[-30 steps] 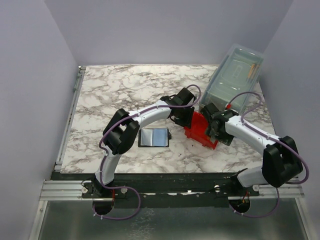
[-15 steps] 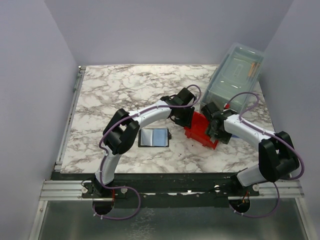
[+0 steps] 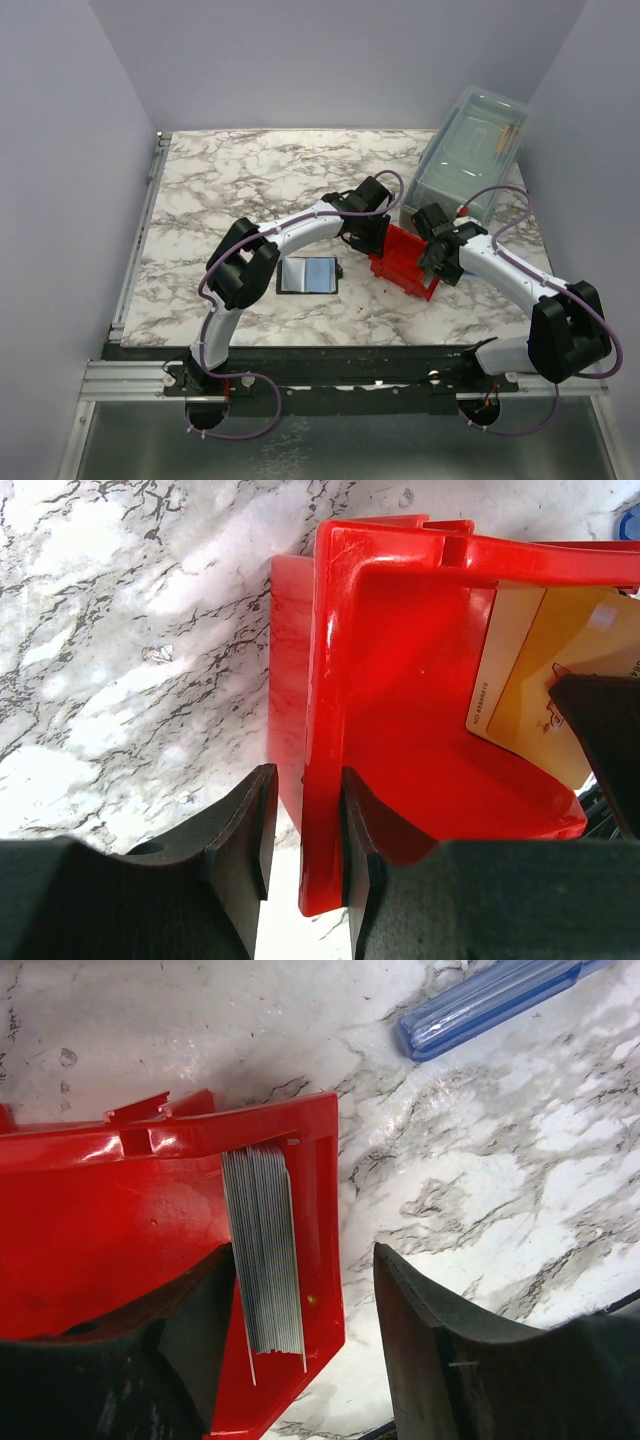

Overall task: Put the credit cards into the card holder
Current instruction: Pick up the credit card from the storage box.

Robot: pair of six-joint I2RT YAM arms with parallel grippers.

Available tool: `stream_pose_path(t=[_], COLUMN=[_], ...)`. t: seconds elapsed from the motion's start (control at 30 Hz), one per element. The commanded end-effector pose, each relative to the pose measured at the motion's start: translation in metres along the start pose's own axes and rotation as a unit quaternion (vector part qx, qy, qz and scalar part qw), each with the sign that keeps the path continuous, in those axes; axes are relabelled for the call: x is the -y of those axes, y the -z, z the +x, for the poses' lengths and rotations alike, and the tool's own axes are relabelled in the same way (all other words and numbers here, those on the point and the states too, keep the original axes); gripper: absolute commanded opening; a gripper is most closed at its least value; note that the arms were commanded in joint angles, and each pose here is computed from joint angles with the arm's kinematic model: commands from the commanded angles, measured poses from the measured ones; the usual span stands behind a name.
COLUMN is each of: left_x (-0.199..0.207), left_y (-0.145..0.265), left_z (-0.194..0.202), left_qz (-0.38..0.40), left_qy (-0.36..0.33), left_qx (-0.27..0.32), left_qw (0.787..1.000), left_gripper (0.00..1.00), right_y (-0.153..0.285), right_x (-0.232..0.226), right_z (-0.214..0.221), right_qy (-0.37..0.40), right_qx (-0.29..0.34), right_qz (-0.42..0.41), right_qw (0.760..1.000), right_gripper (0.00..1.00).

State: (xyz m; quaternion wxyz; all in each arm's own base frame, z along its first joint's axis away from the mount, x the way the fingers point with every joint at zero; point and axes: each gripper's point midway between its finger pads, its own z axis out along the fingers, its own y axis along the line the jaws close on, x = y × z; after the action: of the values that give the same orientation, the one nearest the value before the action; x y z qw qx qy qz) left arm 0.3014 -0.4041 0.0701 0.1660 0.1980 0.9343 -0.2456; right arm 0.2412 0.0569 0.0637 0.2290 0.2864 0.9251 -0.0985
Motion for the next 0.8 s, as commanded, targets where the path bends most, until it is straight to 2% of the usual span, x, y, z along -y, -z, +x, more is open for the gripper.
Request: stream_pose_path(t=[0.0,0.5,0.77], left_x=[-0.016,-0.017,-0.018], left_y=[0.0,-0.001,-0.002], left_z=[0.002,0.002,0.003], left_qz=[-0.024,-0.027,-0.028], left_qy=[-0.001,-0.004,-0.003], left_qx=[-0.006,-0.007,-0.009], left_qw=[1.0,1.0,1.0], left_gripper=[0.34,0.34,0.34], right_y=[0.001,0.009,0.012], right_x=[0.024,0.026,0.027], right_z=[0.006,0.005,0.003], right_qy=[0.02,0.027,0.029], right_qx=[-0.009,-0.016,-0.015], right_qz=[0.041,0.043,0.042], right_qw=[0.999,0.999,0.999], right_gripper=[0.57,0.38,0.35])
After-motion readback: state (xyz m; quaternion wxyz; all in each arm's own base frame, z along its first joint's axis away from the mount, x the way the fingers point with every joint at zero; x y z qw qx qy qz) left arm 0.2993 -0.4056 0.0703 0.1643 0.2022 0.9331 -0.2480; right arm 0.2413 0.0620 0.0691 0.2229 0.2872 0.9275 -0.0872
